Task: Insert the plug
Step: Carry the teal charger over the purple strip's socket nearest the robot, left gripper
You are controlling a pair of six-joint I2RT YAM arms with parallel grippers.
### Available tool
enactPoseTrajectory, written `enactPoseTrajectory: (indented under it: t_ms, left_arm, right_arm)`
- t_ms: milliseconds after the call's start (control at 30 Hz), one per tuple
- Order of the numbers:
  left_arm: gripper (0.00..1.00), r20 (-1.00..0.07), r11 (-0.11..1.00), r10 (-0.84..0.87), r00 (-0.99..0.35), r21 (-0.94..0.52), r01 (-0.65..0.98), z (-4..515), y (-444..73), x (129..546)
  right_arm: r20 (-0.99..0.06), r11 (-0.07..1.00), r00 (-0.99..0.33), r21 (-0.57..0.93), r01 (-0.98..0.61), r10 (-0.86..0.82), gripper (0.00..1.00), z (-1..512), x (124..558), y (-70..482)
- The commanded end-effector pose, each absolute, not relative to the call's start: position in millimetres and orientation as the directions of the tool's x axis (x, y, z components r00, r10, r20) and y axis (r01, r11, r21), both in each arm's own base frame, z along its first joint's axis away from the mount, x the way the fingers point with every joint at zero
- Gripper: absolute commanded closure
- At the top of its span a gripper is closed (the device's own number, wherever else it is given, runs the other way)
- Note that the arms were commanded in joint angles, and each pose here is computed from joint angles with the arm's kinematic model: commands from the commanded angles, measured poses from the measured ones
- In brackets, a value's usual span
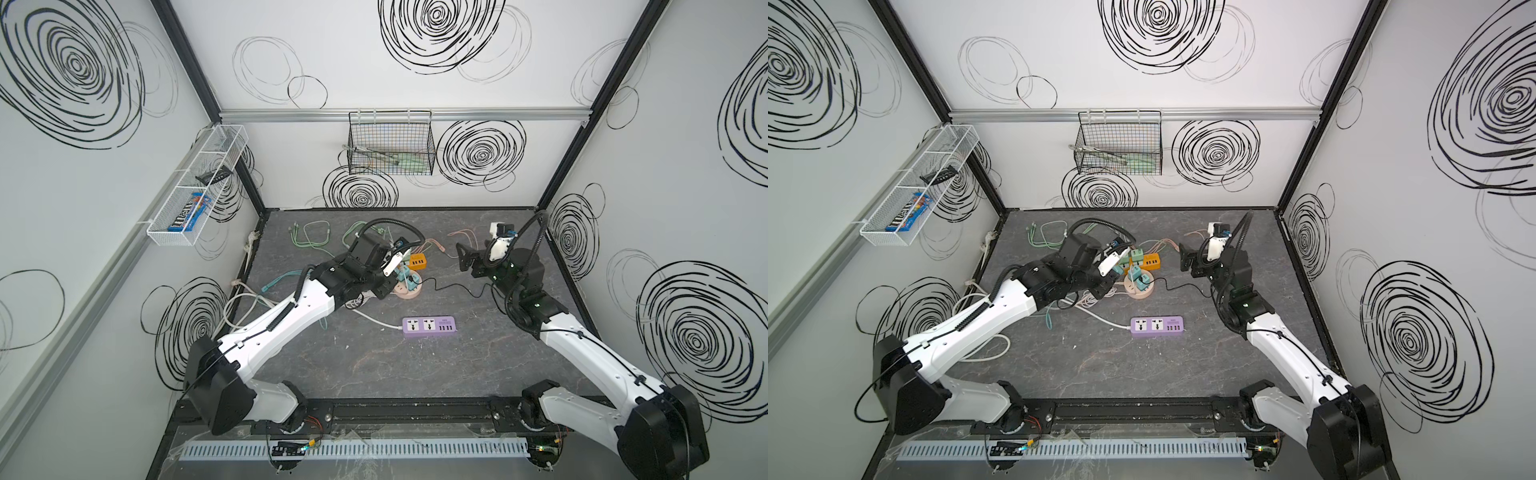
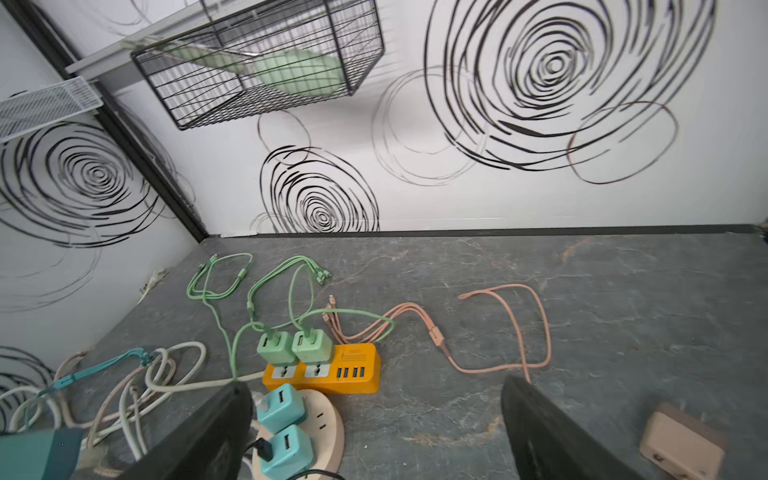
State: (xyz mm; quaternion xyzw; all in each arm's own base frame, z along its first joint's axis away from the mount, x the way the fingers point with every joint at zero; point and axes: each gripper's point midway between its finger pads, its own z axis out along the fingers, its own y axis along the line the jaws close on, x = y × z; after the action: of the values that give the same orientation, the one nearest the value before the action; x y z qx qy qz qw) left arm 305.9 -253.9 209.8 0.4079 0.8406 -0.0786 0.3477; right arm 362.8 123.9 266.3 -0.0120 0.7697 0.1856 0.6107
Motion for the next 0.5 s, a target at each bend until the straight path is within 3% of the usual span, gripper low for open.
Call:
enactPoseTrajectory:
  t_ms: [0,267,467]
  left_arm:
    - [1.0,-0.58,0.524,0.729,-0.362,0.134,0.841,200,-273,285]
    - [1.0,-0.46,0.35,0.838,-0.294,0.038,0.936,170,-306,254]
    - [1.0,-0.396,0.27,0.885,-0.246,0.005,0.963,150,-318,237]
  right_arm:
    - [-0.929,0.93,-0.265,0.314,-0.19,0.259,0.03,261,361,106]
    - [-0.914,0.928,-0.29,0.339,-0.157,0.284,0.03,251,359,92]
    - [-0.921,0.917,-0.286,0.331,-0.221,0.264,0.03,254,351,98]
